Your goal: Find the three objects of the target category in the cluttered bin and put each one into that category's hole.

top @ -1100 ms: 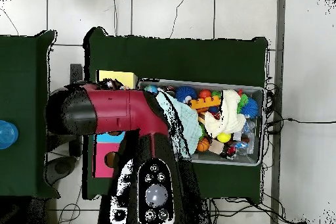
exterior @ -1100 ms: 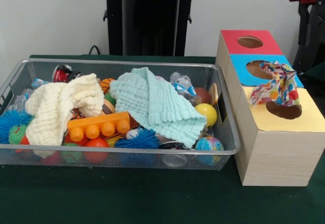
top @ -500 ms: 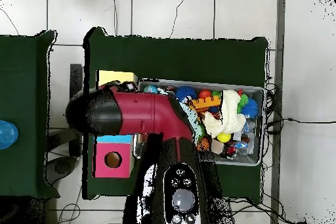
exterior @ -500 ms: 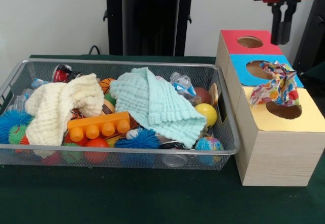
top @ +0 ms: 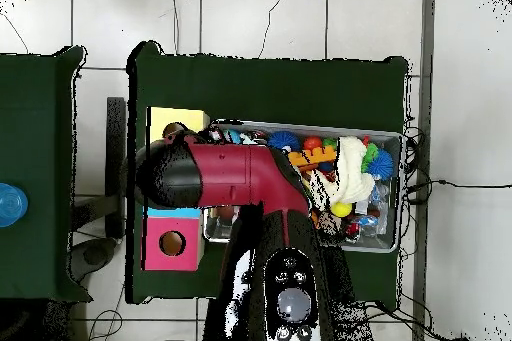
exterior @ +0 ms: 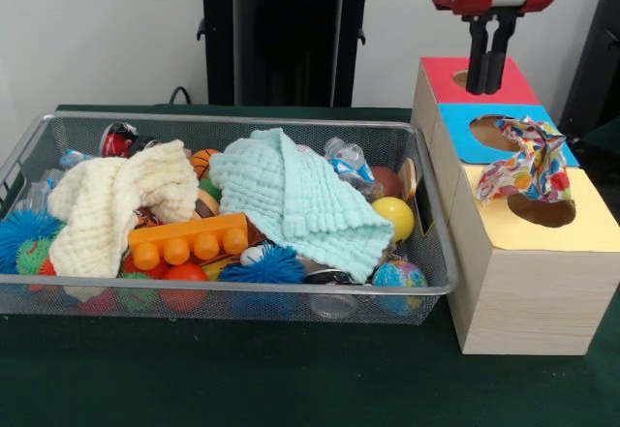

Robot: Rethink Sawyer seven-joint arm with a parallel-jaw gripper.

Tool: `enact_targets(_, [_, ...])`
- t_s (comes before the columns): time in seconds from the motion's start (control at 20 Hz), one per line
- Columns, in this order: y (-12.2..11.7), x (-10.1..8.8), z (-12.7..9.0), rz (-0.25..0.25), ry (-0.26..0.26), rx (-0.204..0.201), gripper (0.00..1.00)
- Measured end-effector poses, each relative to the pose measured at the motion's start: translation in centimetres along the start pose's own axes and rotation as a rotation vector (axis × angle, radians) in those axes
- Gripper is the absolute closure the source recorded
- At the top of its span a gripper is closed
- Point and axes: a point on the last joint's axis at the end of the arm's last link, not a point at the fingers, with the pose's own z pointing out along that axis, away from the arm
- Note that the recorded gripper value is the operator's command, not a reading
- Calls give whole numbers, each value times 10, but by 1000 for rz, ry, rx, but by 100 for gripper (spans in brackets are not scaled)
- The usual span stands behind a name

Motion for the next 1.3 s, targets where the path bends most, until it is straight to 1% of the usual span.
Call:
enact_targets(0.15, [-1, 1, 1, -6, 2, 3, 100])
enact_targets(0.4, [4, 0, 2, -11, -1, -10, 100])
enact_targets(0.7, [12, -4, 6, -18, -30, -27, 100])
enact_targets(0.85, [16, -2, 11, -19, -45, -37, 100])
enact_targets(0.9, [19, 0, 17, -20, -48, -45, 100])
enact_targets(1.1, [22, 4, 31, -17, -53, -59, 100])
enact_targets(1.3, [22, 5, 40, -13, -57, -67, 100])
